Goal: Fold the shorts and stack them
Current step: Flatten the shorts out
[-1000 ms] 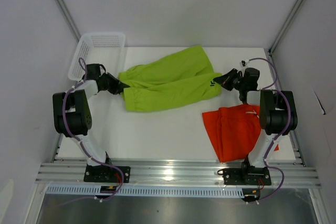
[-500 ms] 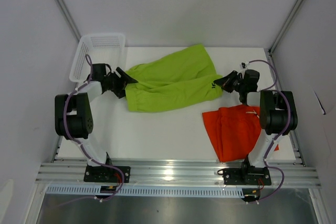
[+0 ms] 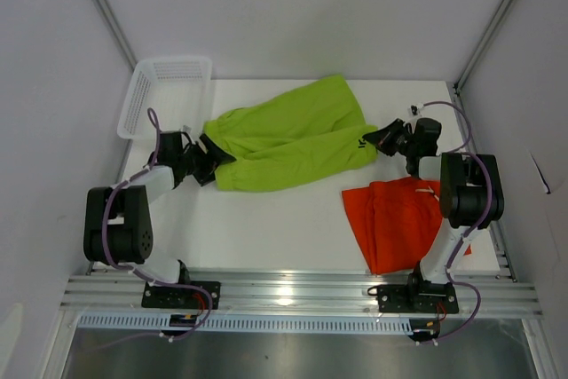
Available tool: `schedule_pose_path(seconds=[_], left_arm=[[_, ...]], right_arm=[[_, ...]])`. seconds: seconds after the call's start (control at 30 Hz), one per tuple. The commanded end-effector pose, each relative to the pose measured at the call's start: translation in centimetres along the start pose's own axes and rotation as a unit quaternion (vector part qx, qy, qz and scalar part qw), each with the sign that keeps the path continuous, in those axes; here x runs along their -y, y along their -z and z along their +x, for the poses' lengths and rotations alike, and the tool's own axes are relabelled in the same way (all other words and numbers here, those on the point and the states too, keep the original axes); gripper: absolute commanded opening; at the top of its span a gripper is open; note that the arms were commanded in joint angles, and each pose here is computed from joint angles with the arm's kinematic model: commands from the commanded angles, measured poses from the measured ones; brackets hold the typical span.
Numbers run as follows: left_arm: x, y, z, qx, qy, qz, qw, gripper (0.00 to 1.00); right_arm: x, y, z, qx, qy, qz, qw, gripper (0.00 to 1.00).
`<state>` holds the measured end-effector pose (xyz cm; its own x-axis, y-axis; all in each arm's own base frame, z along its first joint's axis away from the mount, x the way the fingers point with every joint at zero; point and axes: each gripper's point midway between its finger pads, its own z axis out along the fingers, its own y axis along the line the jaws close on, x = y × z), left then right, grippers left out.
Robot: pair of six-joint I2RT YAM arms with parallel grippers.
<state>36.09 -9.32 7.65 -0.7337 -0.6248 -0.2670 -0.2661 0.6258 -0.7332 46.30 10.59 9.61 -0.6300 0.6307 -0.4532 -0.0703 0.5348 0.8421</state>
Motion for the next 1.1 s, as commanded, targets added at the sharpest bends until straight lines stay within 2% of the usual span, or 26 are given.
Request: schedule_pose_path(seconds=[0.0, 0.17, 0.37, 0.63, 0.73, 0.8, 0.9, 1.07], left_arm=[[0.2, -0.2, -0.3, 0.03, -0.046, 0.021, 0.998, 0.79], [-1.1, -0.3, 1.2, 0.027, -0.056, 0.028, 0.998, 0.75], [-0.6, 0.8, 1.7, 0.056, -0.087, 0.057, 0.993, 0.71], [0.7, 2.3, 0.7, 0.08, -0.104, 0.117, 0.984, 0.74], [0.6, 2.8, 1.4, 0.072, -0.094, 0.146, 0.982, 0.72], [0.5, 2.8, 1.4, 0.07, -0.096, 0.153, 0.981, 0.69], [0.1, 2.6, 1.7, 0.057, -0.097, 0.159, 0.981, 0.55], [-0.6, 2.4, 2.4, 0.047, -0.105, 0.149, 0.982, 0.5]], right_arm=[[-0.5, 0.2, -0.6, 0.009, 0.009, -0.019, 1.0, 0.0], [-0.6, 0.2, -0.4, 0.008, 0.009, -0.021, 1.0, 0.0], [-0.5, 0.2, -0.3, 0.005, 0.007, -0.023, 1.0, 0.0], [-0.3, 0.0, -0.3, 0.0, -0.001, -0.021, 1.0, 0.0], [0.4, -0.4, -0.3, -0.004, -0.009, -0.007, 1.0, 0.0], [0.5, -0.5, -0.4, -0.002, -0.012, -0.006, 1.0, 0.0], [0.7, -0.7, -0.6, -0.002, -0.013, 0.0, 1.0, 0.0], [0.8, -0.9, -0.8, -0.002, -0.015, 0.001, 1.0, 0.0]])
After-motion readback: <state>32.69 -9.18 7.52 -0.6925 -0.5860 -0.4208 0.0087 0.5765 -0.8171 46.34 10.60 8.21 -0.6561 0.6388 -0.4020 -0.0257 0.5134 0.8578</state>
